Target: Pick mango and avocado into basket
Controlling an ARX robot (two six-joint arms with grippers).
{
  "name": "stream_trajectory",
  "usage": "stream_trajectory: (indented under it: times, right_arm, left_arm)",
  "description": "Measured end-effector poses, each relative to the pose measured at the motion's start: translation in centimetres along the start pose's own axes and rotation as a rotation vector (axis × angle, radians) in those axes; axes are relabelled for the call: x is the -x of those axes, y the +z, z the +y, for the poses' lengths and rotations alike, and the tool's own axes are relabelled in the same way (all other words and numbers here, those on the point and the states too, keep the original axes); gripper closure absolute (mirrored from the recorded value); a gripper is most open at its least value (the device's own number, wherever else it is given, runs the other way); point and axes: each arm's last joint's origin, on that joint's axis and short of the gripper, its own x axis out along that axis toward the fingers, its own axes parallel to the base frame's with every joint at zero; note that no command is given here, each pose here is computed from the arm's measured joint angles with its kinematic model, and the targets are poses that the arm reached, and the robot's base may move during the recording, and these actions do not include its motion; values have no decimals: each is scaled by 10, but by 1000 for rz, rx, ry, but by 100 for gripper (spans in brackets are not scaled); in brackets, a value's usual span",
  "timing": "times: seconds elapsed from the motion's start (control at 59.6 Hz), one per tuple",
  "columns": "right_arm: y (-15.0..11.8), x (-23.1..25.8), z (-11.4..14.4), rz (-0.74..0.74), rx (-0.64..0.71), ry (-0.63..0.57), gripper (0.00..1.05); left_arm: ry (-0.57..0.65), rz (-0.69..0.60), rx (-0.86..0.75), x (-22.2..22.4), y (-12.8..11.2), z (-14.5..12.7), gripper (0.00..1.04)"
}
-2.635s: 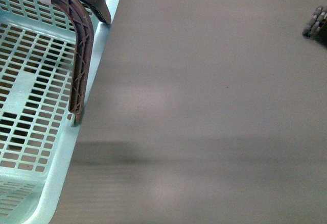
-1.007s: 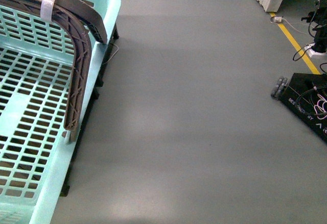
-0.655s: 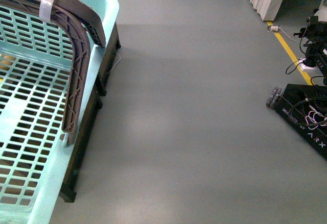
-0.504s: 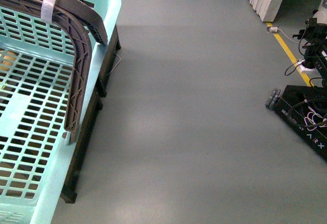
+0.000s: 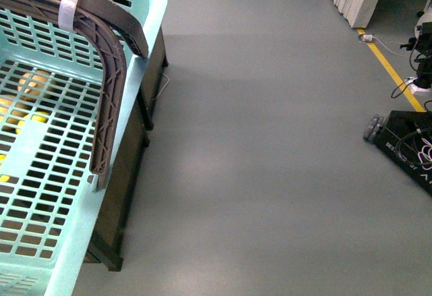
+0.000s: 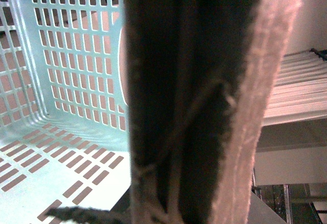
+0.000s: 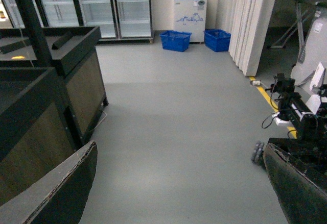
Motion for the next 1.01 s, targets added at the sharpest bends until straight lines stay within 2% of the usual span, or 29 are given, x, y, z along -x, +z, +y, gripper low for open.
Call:
stream_trajectory:
  times: [1.007]
  right_arm:
    - [0, 0, 0, 0, -1, 3, 9]
  left_arm:
    - [5, -11, -2, 0, 1, 1, 90]
